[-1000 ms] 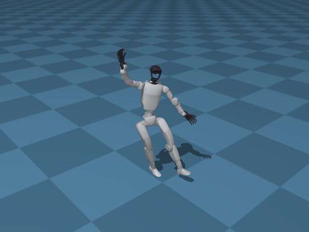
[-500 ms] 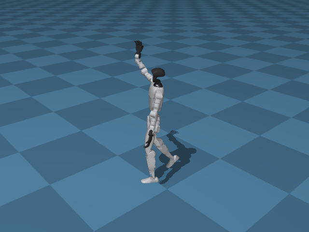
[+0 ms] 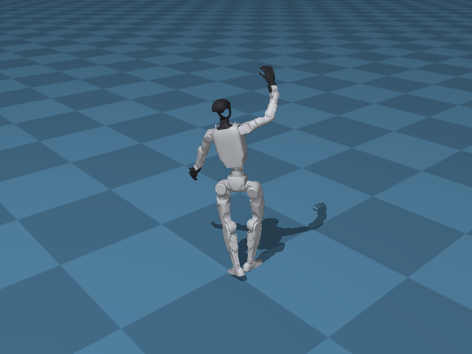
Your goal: Dance
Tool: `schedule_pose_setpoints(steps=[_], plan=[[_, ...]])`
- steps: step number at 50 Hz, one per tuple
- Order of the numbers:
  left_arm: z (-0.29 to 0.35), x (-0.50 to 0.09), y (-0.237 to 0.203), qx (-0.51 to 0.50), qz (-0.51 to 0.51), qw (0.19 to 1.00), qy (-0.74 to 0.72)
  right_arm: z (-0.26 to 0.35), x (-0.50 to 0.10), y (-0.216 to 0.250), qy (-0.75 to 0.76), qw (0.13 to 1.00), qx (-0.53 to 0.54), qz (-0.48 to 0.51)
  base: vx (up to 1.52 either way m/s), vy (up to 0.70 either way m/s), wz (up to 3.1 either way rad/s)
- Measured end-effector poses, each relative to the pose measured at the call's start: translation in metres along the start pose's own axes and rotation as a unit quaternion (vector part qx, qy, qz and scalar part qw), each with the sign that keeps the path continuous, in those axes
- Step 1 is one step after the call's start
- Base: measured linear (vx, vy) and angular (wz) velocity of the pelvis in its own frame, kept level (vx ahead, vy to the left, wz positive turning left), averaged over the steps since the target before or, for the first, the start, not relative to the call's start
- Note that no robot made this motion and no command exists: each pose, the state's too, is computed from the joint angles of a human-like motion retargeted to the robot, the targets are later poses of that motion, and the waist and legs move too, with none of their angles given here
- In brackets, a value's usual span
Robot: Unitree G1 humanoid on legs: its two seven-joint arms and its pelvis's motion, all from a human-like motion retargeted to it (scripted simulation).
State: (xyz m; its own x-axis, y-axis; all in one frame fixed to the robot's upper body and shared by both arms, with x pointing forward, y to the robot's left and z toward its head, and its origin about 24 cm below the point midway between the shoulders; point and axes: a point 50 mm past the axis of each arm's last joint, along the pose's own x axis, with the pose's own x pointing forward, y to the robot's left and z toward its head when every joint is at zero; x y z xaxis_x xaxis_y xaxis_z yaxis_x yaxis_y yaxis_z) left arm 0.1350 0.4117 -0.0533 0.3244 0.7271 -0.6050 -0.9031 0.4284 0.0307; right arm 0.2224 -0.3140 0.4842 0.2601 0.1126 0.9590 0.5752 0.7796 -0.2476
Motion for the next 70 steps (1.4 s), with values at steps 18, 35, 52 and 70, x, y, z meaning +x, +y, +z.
schedule_pose_setpoints(steps=[18, 35, 52, 70], plan=[[-0.024, -0.012, -0.072, 0.037, -0.13, 0.99, 0.029, 0.016, -0.001, 0.039, -0.022, 0.993, 0.092, 0.066, -0.44, 0.0, -3.4], [-0.085, -0.068, -0.182, 0.04, -0.276, 0.954, 0.107, 0.019, -0.053, 0.039, -0.081, 0.955, 0.264, -0.11, -0.6, 0.15, -2.65], [-0.187, -0.209, -0.266, 0.198, -0.582, 0.777, 0.138, 0.028, -0.228, 0.213, 0.135, 0.796, 0.424, -0.41, -0.31, 0.33, -2.31], [-0.223, -0.309, -0.28, 0.289, -0.78, 0.543, 0.115, 0.087, -0.317, 0.361, 0.345, 0.849, 0.4, 0.035, -0.12, 0.1, -2.6]])
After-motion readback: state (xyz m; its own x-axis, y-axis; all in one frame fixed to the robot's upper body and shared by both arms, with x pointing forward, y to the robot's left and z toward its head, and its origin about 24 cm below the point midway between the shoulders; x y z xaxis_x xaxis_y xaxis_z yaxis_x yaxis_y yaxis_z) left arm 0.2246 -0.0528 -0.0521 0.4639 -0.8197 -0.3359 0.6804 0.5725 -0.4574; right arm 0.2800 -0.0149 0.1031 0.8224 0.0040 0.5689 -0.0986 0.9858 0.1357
